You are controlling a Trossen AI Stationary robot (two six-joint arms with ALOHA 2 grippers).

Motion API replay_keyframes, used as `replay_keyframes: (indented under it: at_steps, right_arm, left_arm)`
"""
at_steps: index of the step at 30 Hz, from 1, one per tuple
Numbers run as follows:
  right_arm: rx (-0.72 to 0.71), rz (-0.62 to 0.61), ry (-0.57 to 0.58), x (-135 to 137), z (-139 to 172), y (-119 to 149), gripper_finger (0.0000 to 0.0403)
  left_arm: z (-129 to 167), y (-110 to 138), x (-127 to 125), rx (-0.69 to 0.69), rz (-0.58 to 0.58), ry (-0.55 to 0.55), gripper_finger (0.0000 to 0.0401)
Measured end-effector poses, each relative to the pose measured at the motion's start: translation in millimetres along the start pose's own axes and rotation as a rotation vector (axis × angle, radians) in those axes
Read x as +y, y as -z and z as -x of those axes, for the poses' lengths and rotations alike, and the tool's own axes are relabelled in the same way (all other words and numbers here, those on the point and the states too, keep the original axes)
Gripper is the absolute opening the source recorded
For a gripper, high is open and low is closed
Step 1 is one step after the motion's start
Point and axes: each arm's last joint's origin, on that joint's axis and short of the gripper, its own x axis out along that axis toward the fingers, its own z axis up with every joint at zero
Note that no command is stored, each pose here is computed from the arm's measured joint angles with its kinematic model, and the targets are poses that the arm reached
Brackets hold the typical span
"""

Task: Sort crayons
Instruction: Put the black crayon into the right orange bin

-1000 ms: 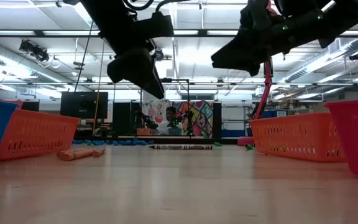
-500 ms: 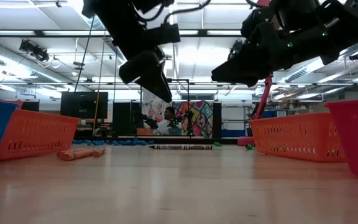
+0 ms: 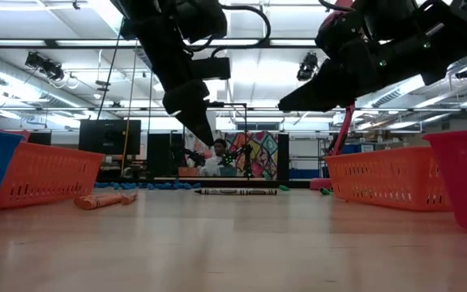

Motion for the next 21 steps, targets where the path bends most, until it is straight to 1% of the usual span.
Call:
replay_keyframes:
  at_steps: [2, 7, 11, 13, 15, 21]
  right_arm:
    - [0.002, 0.015, 0.004, -1, 0, 0, 0.0139]
    - [0.01, 0.041, 0.013, -4, -1, 1, 0.0139]
    - [0.014, 0.056, 0.014, -5, -1, 2, 0.0139]
    - [0.017, 0.056, 0.016, -5, -1, 2, 0.0139]
    - [0.017, 0.057, 0.017, -5, -1, 2, 0.0139]
    - [0.029, 0.06, 0.022, -7, -1, 3, 0.0139]
  left_arm:
    - [-1, 2, 4, 0.018, 0.006, 0.008, 0.0126]
    - [-5, 3, 15, 0.027, 0.055, 0.095, 0.0126]
    - [-14, 6, 20, 0.048, 0.069, 0.106, 0.0126]
    - [-20, 3, 20, 0.023, 0.078, 0.128, 0.0126]
    - [-25, 4, 17, 0.027, 0.072, 0.146, 0.0126]
    - [-41, 2, 8, 0.007, 0.046, 0.151, 0.0126]
